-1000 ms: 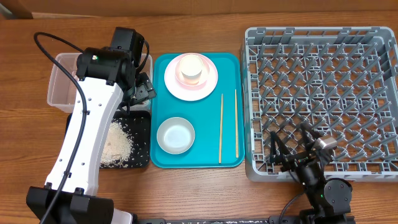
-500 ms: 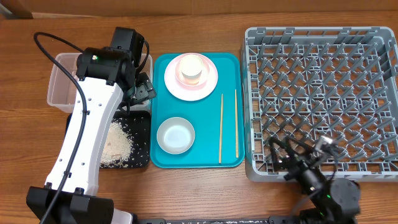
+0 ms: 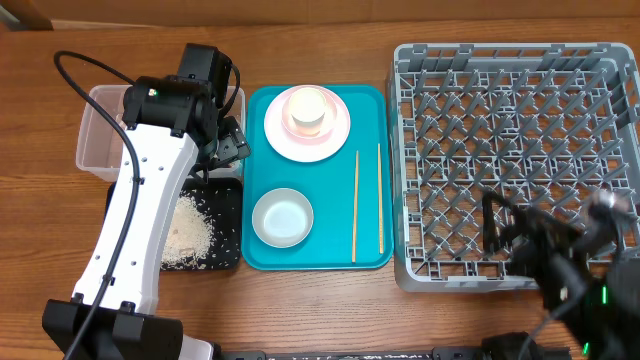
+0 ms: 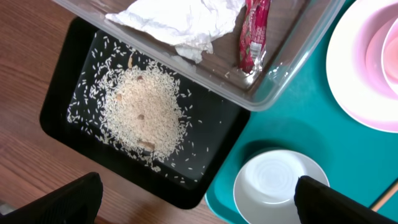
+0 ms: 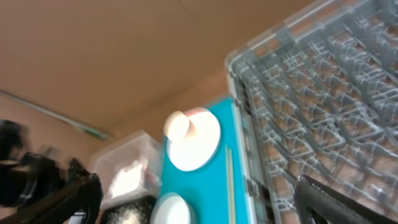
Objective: Sort waste into correct bins and load items into the dishwasher
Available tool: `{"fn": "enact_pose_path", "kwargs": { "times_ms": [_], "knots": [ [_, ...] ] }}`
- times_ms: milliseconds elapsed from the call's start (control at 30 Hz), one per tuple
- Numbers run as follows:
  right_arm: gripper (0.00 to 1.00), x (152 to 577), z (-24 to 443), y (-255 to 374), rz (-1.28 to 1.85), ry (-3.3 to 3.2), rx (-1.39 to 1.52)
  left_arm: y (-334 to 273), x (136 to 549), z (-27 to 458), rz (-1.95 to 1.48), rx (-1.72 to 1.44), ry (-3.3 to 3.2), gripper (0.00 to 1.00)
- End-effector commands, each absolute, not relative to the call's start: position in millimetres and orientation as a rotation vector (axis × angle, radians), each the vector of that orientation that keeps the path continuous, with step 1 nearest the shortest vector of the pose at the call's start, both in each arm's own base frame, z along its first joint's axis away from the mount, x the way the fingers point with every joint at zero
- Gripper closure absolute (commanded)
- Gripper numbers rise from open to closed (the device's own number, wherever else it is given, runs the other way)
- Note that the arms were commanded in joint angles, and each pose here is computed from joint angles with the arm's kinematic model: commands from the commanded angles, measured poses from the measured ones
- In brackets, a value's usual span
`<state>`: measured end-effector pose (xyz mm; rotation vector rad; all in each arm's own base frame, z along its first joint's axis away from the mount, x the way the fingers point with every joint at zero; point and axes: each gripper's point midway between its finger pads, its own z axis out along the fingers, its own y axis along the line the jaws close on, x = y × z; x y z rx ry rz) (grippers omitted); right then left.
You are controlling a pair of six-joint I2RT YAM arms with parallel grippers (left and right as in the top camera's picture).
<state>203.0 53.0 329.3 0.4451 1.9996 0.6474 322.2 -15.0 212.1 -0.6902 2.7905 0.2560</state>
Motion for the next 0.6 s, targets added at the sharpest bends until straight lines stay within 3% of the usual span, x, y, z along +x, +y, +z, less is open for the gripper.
{"fn": "enact_pose_path", "kwargs": {
  "times_ms": [0,167,367,567],
  "knots": [
    [0.0,237,320,54,0.519,2.226,0.461,-12,324,220,0.261,-0.684,2.765,0.0],
    [0.0,276,294,88,0.628,2.53,0.474,-12,323,220,0.257,-0.684,2.767,0.0],
    [0.0,316,263,169,1.252,2.719,0.399,-12,323,219,0.257,-0.684,2.768,0.0],
    [0.0,316,202,206,1.216,2.954,0.429,-12,323,219,0.256,-0.684,2.767,0.0]
  ]
}}
